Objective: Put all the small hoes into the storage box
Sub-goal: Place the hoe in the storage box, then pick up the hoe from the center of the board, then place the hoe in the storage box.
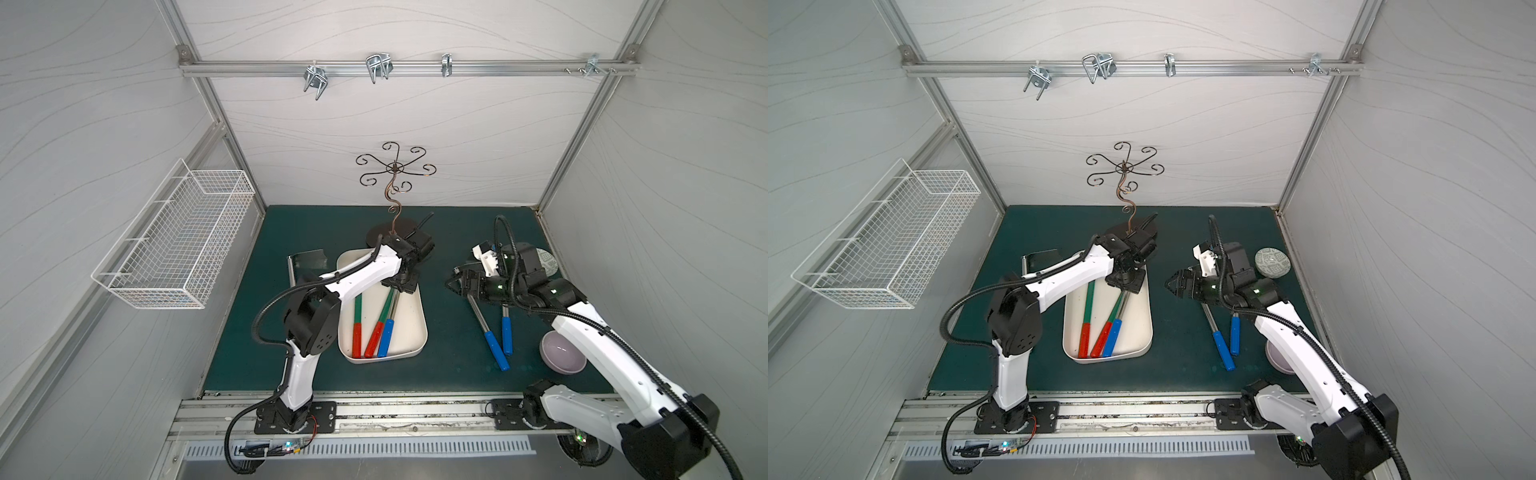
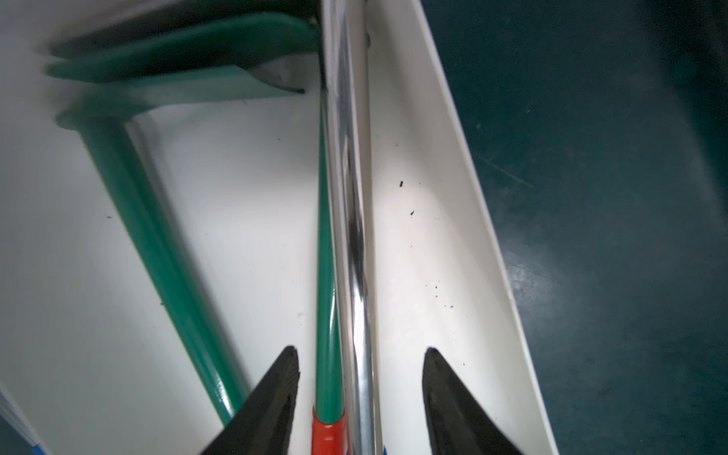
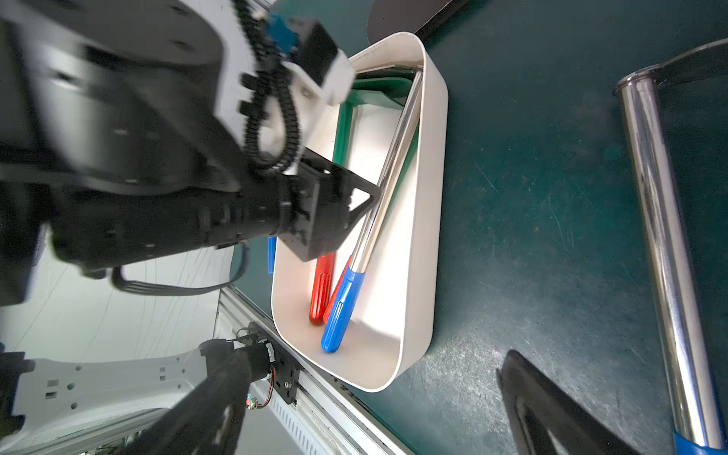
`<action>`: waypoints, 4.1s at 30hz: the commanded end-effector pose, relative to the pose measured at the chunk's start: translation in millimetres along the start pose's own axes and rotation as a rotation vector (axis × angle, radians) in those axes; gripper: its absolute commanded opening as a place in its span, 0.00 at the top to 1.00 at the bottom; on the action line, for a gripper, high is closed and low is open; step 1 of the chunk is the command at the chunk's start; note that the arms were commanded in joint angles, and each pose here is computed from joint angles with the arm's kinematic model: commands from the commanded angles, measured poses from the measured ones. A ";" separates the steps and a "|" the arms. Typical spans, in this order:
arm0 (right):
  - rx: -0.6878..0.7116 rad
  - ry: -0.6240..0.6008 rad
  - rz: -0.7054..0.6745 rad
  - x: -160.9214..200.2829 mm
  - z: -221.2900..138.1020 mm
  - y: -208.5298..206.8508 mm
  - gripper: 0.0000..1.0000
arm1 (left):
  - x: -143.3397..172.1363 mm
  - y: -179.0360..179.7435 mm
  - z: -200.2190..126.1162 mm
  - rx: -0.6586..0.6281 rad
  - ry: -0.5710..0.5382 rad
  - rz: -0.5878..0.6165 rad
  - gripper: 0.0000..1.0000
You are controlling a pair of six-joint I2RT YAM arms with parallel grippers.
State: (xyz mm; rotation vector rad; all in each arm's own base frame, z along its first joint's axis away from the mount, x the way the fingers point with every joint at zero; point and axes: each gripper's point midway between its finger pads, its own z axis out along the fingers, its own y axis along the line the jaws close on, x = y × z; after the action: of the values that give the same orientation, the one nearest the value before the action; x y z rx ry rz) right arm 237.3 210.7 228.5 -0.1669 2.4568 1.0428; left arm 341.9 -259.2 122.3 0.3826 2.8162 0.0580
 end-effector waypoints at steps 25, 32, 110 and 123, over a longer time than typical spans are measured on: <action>0.110 0.124 0.089 3.5 13.4 -17.5 0.01 | 52.2 217.9 -36.4 0.011 -0.171 -0.676 0.47; 0.115 0.141 0.097 8.8 18.9 -23.1 0.01 | 79.1 272.2 -17.0 -0.047 -0.101 -0.826 0.45; -0.279 0.173 -0.347 92.9 67.2 112.2 0.01 | 34.9 83.5 -87.2 0.095 -0.093 -0.482 1.00; -0.356 0.237 -0.359 120.3 94.0 132.1 0.01 | 20.4 49.3 -96.4 0.192 -0.134 -0.527 1.00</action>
State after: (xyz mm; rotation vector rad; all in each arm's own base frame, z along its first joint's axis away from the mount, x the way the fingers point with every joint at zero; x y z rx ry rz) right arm 129.3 367.7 198.5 -0.8458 2.3218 1.2975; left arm 290.7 -190.1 192.9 -0.2621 2.7909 -0.2298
